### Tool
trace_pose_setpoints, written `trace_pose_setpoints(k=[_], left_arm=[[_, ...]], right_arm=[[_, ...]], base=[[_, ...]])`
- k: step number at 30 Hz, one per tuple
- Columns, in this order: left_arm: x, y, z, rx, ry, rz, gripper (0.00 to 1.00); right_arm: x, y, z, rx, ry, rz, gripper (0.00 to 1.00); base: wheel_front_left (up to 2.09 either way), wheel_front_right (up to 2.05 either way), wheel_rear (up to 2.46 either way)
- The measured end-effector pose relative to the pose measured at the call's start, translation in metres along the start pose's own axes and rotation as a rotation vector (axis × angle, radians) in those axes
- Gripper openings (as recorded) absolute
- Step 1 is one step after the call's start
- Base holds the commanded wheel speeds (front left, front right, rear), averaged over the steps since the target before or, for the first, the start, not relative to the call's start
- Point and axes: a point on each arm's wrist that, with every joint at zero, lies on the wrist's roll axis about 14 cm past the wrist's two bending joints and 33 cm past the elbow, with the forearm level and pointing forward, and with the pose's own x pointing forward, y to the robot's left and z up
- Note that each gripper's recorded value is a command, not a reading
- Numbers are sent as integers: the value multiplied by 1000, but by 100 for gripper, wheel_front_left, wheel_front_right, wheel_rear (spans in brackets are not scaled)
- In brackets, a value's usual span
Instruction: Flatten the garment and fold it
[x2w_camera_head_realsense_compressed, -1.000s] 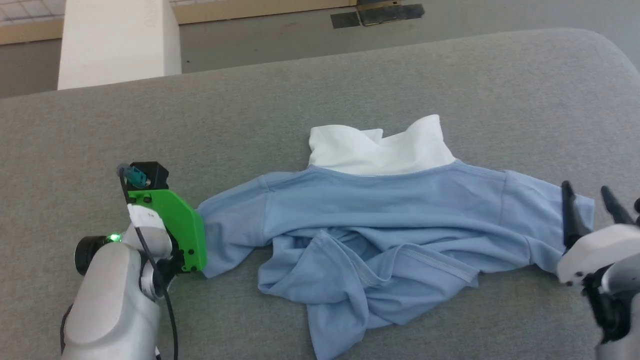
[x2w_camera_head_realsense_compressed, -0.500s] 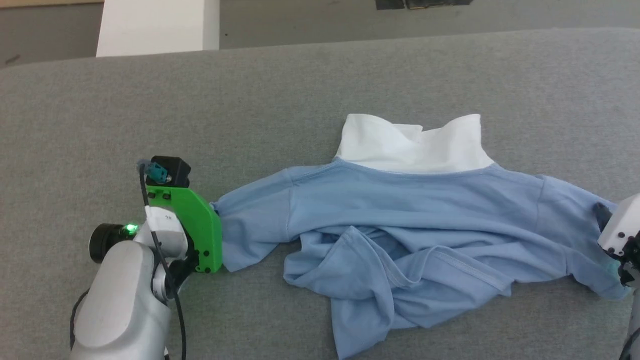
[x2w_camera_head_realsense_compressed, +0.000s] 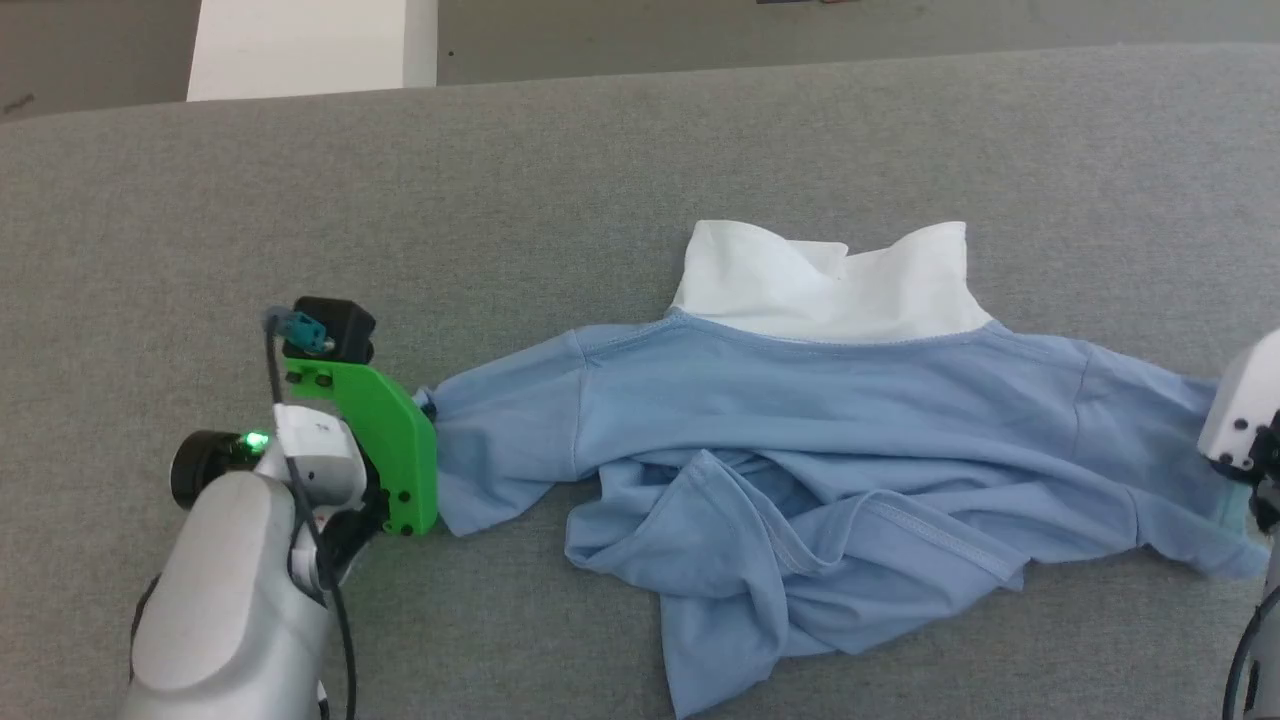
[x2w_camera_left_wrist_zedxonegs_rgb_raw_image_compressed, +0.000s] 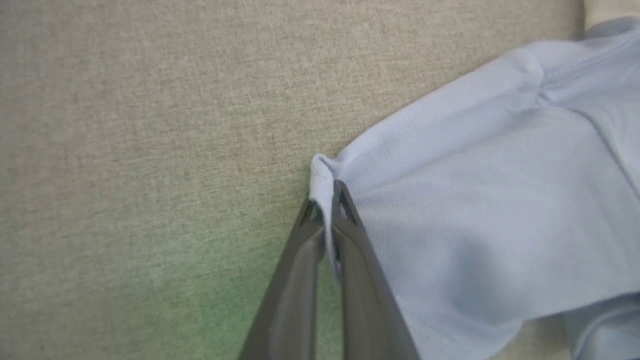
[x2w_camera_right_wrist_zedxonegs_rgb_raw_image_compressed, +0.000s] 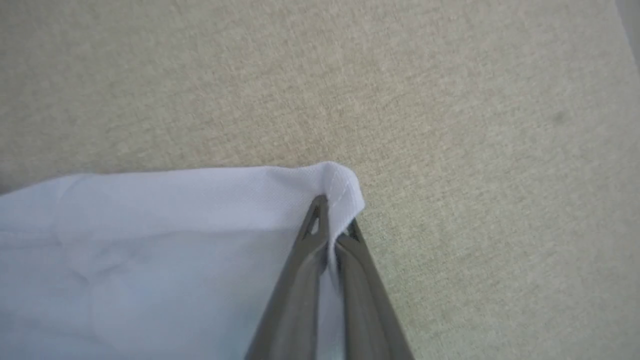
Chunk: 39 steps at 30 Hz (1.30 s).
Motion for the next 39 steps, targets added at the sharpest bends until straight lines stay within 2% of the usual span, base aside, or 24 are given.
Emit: trace_pose_setpoints(k=[3,8,18,23,26,30,34,36,39], left_arm=[[-2,-2,22,4,-74,-27,0],[-15,13,98,65,-287,7,0],[-57,59,257,224,-744,237,0],[-92,77,328,212,-1009,340,0],[-114,80,359,183,-1161,369,0],[-144,83,388,163,-1348,398,0],[-161,81,399,190,-1462,406,0],[-160,83,398,203,-1462,411,0],[-136,90,385,224,-1378,405,0]], right_arm=[[-10,3,24,-35,-104,7,0],[-30,15,87,-91,-314,35,0],[-89,80,228,-236,-720,114,0],[-131,112,290,-319,-952,121,0],[-161,128,322,-333,-1105,131,0],[-209,144,358,-322,-1331,147,0],[-247,161,377,-311,-1505,176,0],[-245,169,380,-308,-1508,194,0],[-214,184,372,-332,-1432,226,0]], base=[[0,0,0],[0,0,0],[0,0,0],[0,0,0],[0,0,0],[0,0,0],[0,0,0],[0,0,0],[0,0,0]])
